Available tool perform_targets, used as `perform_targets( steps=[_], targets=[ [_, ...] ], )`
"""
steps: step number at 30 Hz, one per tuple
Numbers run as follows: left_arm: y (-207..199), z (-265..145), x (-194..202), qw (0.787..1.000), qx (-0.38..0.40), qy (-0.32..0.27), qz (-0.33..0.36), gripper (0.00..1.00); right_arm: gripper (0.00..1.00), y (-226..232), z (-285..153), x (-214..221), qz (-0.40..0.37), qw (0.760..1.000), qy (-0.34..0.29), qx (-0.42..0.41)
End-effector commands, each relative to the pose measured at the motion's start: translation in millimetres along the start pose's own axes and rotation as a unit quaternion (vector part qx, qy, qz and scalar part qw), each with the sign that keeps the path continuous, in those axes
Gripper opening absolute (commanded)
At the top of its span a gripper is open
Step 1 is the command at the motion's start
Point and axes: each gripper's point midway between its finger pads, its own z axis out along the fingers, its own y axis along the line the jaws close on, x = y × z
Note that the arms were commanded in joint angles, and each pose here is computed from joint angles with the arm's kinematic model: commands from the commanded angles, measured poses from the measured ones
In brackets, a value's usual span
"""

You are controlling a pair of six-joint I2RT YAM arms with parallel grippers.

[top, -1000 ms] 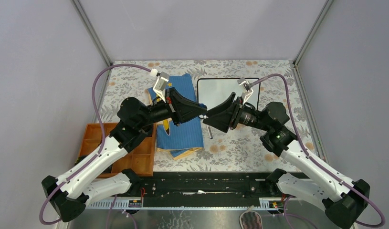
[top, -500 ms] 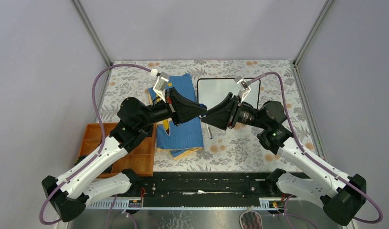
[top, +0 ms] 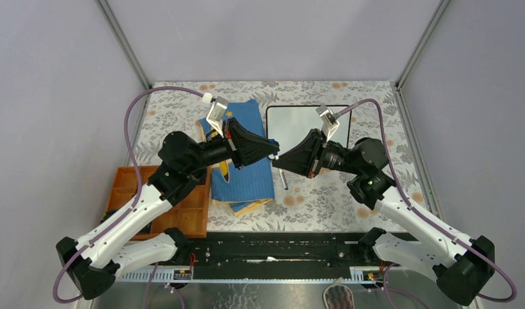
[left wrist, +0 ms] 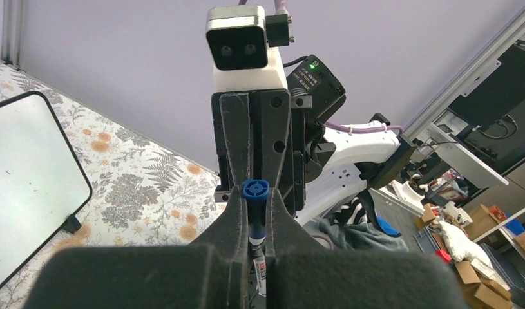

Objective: Write a sentence on the whiteboard
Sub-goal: Open the whiteboard marker at the center of the board.

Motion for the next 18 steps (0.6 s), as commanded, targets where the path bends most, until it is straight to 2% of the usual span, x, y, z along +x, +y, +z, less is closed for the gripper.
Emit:
perform_targets(
  steps=[1, 13, 18],
  targets=[
    [-16.4, -3.9, -25.4, 0.998, 0.014, -0.045, 0.043, 0.0, 0.0, -0.4, -4.1, 4.0, 0.0, 1.0, 0.001, 0.008],
    [-25.8, -5.7, -74.9, 0.99, -0.012, -0.133, 0.045, 0.0, 0.0, -10.5, -17.3, 21.8, 0.001, 0.999, 0.006, 0.033],
    [-27.1, -3.5, -81.2, 0.989, -0.008, -0.147, 0.034, 0.0, 0.0, -12.5, -23.0, 28.0, 0.003, 0.999, 0.004, 0.04]
  ],
)
